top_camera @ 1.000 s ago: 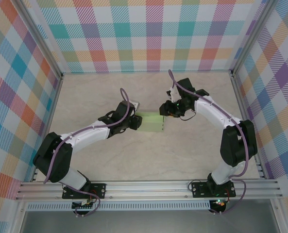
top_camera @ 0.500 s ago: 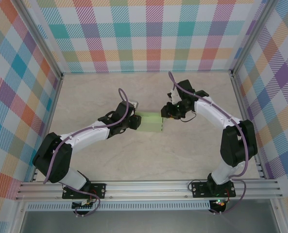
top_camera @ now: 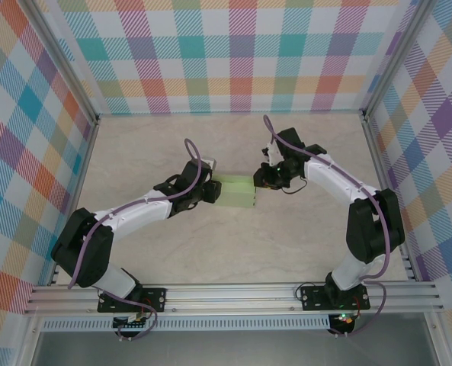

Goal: Fold the paper box

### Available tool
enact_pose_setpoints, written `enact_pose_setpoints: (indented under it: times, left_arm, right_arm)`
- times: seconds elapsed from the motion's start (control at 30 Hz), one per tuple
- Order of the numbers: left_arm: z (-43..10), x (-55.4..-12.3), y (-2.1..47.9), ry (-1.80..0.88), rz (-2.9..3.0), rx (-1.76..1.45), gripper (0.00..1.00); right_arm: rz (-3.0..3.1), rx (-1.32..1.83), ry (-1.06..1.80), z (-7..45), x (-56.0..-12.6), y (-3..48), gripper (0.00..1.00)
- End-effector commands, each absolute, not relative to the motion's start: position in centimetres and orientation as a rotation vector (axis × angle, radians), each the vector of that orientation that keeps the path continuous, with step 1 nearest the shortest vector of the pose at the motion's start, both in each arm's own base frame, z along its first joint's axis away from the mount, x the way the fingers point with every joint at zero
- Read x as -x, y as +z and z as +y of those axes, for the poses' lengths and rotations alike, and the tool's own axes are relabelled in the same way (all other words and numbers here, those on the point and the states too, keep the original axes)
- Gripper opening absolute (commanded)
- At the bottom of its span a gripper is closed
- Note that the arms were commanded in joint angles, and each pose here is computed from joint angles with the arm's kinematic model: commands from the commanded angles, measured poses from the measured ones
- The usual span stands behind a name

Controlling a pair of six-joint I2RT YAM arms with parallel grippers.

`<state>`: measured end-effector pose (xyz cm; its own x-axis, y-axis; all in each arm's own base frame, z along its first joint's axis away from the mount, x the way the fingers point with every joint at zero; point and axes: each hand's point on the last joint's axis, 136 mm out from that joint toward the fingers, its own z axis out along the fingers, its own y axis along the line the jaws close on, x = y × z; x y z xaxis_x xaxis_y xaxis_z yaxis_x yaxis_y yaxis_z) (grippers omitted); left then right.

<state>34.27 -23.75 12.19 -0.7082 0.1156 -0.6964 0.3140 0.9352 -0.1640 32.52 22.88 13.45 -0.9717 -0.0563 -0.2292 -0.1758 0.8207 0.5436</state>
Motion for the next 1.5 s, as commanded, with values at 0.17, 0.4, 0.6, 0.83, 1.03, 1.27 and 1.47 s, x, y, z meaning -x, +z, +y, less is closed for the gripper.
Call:
enact_pose_setpoints:
  times: [0.17, 0.4, 0.6, 0.83, 1.03, 1.27, 1.47]
  left_arm:
    - [-24.7, -33.4, 13.0, -0.365, 2.341, -0.267, 0.39]
    - [-24.7, -33.2, 13.5, -0.383, 2.334, -0.231, 0.42]
    - [-24.3, -32.3, 15.9, -0.441, 2.262, -0.245, 0.56]
    - [-22.6, -31.1, 18.1, -0.524, 2.199, -0.236, 0.69]
    - [-21.5, -30.9, 19.6, -0.643, 2.143, -0.18, 0.75]
    - [-17.6, -33.0, 22.7, -0.625, 2.052, -0.091, 0.84]
    - [-16.6, -35.2, 23.1, -0.667, 2.026, -0.067, 0.84]
  right_arm:
    - [2.76, 0.18, 0.888, 23.4, -33.0, 14.7, 0.16]
    - [2.781, 0.186, 0.863, 23.2, -33.0, 13.7, 0.1]
    - [2.79, 0.205, 0.809, 22.8, -33.1, 13.1, 0.06]
    - [2.789, 0.218, 0.78, 22.5, -33.3, 13.0, 0.05]
    - [2.783, 0.246, 0.744, 22.4, -33.7, 13.6, 0.05]
    - [2.783, 0.367, 0.598, 21.4, -34.5, 14.5, 0.05]
    - [2.77, 0.578, 0.478, 20.5, -34.9, 15.4, 0.04]
